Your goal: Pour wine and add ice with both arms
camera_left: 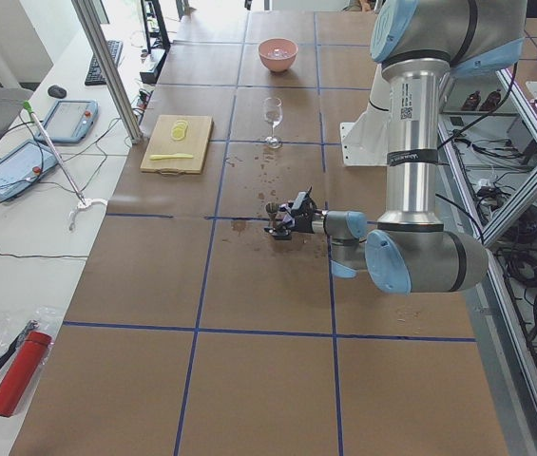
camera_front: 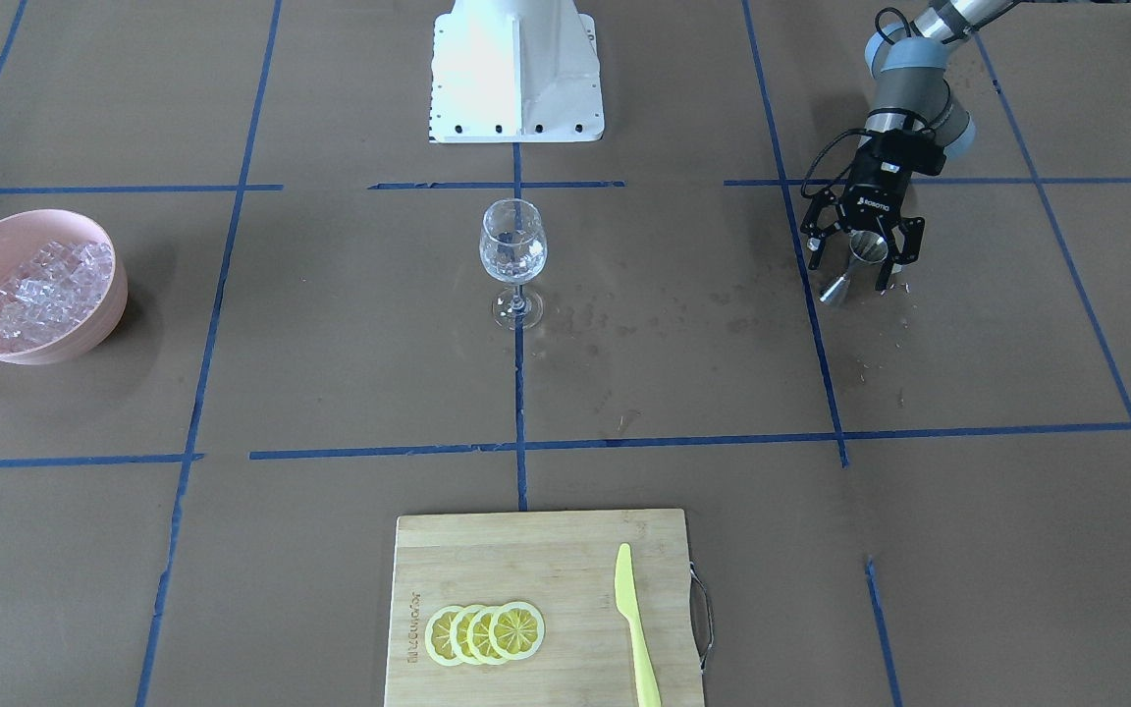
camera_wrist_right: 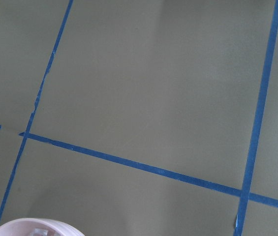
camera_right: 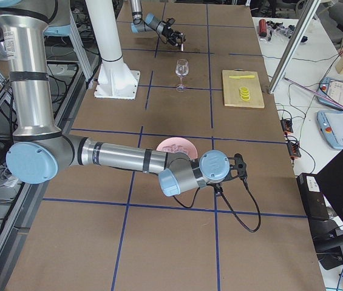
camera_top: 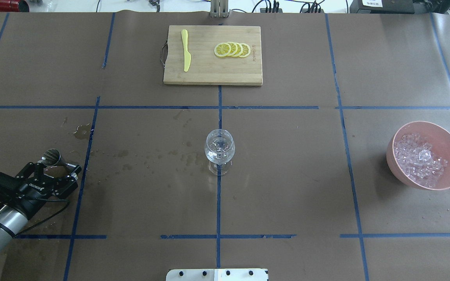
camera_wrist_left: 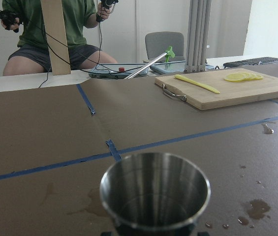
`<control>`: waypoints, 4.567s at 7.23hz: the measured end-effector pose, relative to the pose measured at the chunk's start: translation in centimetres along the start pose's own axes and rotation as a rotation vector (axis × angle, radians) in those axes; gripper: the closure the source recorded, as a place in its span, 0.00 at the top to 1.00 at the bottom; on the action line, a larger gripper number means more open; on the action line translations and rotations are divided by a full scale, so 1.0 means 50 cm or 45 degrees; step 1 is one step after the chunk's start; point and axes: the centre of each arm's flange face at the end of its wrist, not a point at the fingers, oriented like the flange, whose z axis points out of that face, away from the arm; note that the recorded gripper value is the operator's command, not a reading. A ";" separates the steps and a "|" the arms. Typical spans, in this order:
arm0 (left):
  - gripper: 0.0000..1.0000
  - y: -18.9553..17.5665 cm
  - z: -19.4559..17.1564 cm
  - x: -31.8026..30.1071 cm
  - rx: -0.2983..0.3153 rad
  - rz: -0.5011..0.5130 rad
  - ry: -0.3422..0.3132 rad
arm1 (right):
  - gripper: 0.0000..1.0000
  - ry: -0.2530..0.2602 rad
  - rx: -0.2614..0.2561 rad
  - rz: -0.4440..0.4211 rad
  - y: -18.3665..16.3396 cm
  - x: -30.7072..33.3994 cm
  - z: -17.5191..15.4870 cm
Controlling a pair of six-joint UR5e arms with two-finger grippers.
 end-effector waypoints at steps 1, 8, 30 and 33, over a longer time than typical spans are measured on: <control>1.00 -0.001 -0.001 0.000 -0.002 0.000 0.003 | 1.00 0.000 0.000 0.000 0.000 0.000 0.000; 1.00 -0.055 -0.120 -0.064 -0.303 0.147 0.182 | 1.00 -0.001 -0.004 0.001 0.005 0.005 0.002; 1.00 -0.530 -0.130 -0.424 -0.840 -0.298 -0.010 | 1.00 0.230 -0.179 0.497 0.204 -0.335 0.188; 1.00 -0.535 -0.130 -0.420 -0.833 -0.300 -0.008 | 0.99 0.264 -0.228 0.554 0.231 -0.359 0.237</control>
